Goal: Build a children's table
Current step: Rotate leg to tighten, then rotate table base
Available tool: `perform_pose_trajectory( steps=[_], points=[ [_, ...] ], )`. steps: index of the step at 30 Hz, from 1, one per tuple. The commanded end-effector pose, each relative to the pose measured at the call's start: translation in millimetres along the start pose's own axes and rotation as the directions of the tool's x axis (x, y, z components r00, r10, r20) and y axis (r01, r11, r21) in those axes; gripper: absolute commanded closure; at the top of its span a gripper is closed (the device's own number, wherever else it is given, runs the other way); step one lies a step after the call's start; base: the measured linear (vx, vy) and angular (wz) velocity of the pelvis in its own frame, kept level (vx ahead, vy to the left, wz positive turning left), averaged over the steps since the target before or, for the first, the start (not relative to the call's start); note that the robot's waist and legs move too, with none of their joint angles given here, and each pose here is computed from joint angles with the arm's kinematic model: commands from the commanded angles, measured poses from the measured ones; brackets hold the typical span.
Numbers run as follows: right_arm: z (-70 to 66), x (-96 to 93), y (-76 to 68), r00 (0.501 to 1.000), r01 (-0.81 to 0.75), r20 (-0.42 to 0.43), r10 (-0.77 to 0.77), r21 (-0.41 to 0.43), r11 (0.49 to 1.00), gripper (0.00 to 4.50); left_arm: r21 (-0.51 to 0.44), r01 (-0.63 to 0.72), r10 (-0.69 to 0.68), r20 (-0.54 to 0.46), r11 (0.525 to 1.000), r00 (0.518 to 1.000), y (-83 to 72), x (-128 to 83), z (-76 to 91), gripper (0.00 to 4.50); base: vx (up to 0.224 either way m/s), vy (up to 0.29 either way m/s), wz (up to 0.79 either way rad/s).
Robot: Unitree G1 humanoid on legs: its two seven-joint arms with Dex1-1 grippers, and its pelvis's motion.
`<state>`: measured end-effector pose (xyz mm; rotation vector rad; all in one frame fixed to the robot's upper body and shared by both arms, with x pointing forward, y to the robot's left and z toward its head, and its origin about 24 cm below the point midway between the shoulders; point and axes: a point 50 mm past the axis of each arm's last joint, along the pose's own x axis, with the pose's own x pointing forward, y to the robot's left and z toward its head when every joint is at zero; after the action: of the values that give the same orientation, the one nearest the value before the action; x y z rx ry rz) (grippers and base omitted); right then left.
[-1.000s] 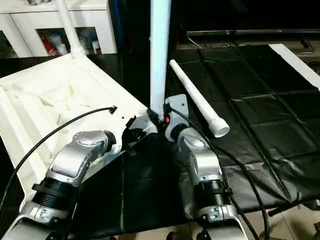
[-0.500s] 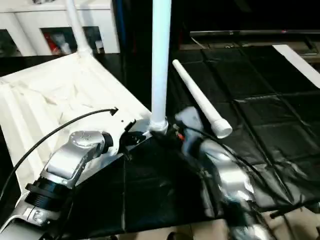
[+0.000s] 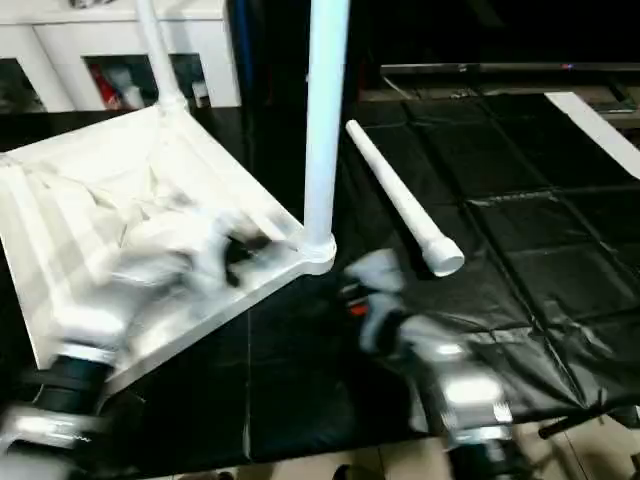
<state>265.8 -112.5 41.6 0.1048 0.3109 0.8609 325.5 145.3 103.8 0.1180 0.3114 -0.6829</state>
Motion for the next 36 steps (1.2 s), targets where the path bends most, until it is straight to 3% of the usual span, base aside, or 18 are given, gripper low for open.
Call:
perform_pose_trajectory(
  steps=[1, 3, 4, 5, 8, 13, 14, 19, 21, 23, 25, 28, 29, 30, 32, 36],
  points=[
    [2.6, 7.9, 3.4, 1.0, 0.005, -0.013, -0.005, -0.012, 1.0, 0.0, 0.065, -0.111, 0.113, -0.021, 0.992, 0.993, 18.0, -18.4, 1.4, 3.68, 0.0, 0.0, 0.0],
    [2.2, 12.4, 4.9, 1.0, 0.009, -0.019, -0.009, -0.009, 1.0, 0.0, 0.112, -0.178, 0.184, -0.046, 0.978, 0.982, 29.5, -29.6, -0.5, 3.9, 0.0, 0.0, 0.0],
    [0.5, 18.0, 6.6, 0.999, 0.011, -0.037, -0.012, -0.011, 1.0, 0.0, 0.165, -0.271, 0.288, -0.088, 0.948, 0.954, 45.2, -46.2, -3.9, 3.9, 0.0, 0.0, 0.0],
    [-1.1, 23.6, 8.2, 0.998, 0.011, -0.055, -0.012, -0.012, 1.0, 0.0, 0.245, -0.372, 0.413, -0.143, 0.895, 0.899, 62.8, -67.0, -9.1, 3.92, 0.0, 0.0, 0.0],
    [-3.5, 31.2, 9.8, 0.997, 0.013, -0.08, -0.013, -0.007, 1.0, 0.0, 0.383, -0.486, 0.591, -0.229, 0.786, 0.774, 87.2, -102.3, -19.2, 4.31, 0.0, 0.0, 0.0],
    [-6.3, 39.6, 10.7, 0.994, 0.013, -0.104, -0.015, -0.013, 1.0, 0.0, 0.494, -0.5, 0.69, -0.355, 0.711, 0.631, 99.7, -133.8, -41.4, 4.45, 0.0, 0.0, 0.0],
    [-6.4, 40.3, 11.1, 0.994, 0.012, -0.106, -0.013, -0.014, 1.0, 0.0, 0.501, -0.49, 0.688, -0.366, 0.714, 0.627, 98.9, -134.6, -43.2, 4.45, 0.0, 0.0, 0.0],
    [-6.3, 45.3, 10.3, 0.994, 0.018, -0.108, -0.02, -0.018, 1.0, 0.0, 0.397, -0.352, 0.515, -0.456, 0.848, 0.726, 76.9, -119.1, -61.0, 4.45, 0.0, 0.0, 0.0],
    [-6.2, 45.7, 10.0, 0.994, 0.02, -0.108, -0.022, -0.019, 1.0, 0.0, 0.39, -0.337, 0.498, -0.459, 0.857, 0.736, 74.9, -117.6, -61.8, 4.45, 0.0, 0.0, 0.0],
    [-4.2, 48.8, 7.0, 0.994, 0.038, -0.103, -0.04, -0.026, 0.999, 0.0, 0.323, -0.172, 0.323, -0.506, 0.931, 0.8, 54.3, -106.9, -69.9, 4.45, 0.0, 0.0, 0.0],
    [-2.0, 51.7, 4.3, 0.994, 0.054, -0.097, -0.057, -0.028, 0.998, 0.0, 0.25, 0.0, 0.149, -0.576, 0.968, 0.803, 34.1, -104.5, -80.1, 4.45, 0.0, 0.0, 0.0],
    [1.3, 54.7, 1.0, 0.994, 0.072, -0.086, -0.074, -0.028, 0.997, 0.0, 0.076, 0.284, -0.164, -0.665, 0.956, 0.728, -5.0, -111.3, -89.4, 4.45, 0.0, 0.0, 0.0],
    [1.5, 54.9, 0.7, 0.994, 0.073, -0.085, -0.075, -0.028, 0.997, 0.0, 0.057, 0.307, -0.194, -0.663, 0.95, 0.723, -8.9, -111.2, -89.3, 4.45, 0.0, 0.0, 0.0],
    [1.9, 55.3, -0.5, 0.993, 0.077, -0.084, -0.079, -0.03, 0.997, 0.0, 0.004, 0.358, -0.274, -0.636, 0.934, 0.722, -19.7, -108.6, -86.6, 4.45, 0.0, 0.0, 0.0],
    [2.0, 55.4, -0.9, 0.993, 0.079, -0.083, -0.081, -0.03, 0.996, 0.0, -0.011, 0.37, -0.297, -0.62, 0.929, 0.727, -22.8, -106.9, -84.7, 4.45, 0.0, 0.0, 0.0],
    [3.6, 57.3, -4.0, 0.992, 0.091, -0.079, -0.094, -0.032, 0.995, 0.0, -0.039, 0.449, -0.408, -0.495, 0.893, 0.767, -40.5, -86.9, -68.9, 4.45, 0.0, 0.0, 0.0]
  ],
)
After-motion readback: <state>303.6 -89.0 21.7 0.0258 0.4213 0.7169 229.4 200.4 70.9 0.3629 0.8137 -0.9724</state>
